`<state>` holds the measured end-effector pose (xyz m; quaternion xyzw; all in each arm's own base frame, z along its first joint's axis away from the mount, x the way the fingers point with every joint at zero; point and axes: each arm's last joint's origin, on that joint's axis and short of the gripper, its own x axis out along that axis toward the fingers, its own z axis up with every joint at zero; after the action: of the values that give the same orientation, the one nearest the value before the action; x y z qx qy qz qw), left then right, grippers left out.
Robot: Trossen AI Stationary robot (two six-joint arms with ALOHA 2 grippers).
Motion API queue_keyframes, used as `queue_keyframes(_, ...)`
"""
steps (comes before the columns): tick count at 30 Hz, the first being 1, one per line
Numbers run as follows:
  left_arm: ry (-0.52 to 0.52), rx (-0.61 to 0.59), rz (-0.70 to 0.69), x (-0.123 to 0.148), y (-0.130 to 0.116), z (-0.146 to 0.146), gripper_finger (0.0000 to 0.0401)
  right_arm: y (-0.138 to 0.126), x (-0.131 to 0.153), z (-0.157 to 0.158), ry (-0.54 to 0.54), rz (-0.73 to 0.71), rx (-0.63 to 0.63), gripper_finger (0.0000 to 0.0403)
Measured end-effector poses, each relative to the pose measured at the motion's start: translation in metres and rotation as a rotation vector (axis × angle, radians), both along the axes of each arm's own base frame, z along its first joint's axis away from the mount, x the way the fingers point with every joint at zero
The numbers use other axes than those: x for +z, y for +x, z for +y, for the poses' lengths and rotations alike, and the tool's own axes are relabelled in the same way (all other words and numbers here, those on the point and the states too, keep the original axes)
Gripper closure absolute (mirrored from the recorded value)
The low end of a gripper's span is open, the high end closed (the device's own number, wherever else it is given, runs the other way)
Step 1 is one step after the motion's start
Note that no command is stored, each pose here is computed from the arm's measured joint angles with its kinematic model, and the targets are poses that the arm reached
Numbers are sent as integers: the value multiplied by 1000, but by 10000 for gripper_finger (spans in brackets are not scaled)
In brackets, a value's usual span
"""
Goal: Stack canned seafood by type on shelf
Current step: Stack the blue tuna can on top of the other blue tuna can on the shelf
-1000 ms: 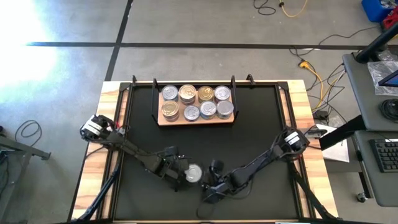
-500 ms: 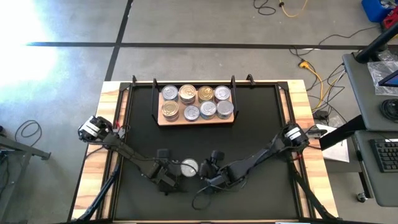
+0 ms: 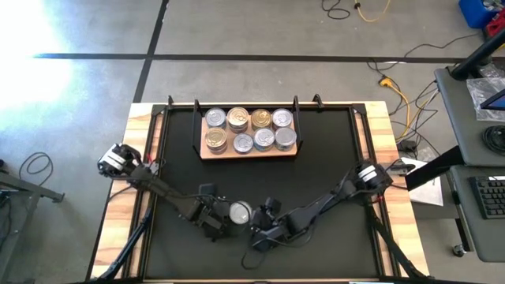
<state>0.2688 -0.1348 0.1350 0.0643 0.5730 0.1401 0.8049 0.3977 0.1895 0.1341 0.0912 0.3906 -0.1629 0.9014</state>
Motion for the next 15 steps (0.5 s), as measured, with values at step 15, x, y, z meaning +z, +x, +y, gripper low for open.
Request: queue_keyframes(15,-16,107,-142,-6,12,12,190,17,-24,-11,-46,-40,2,3)
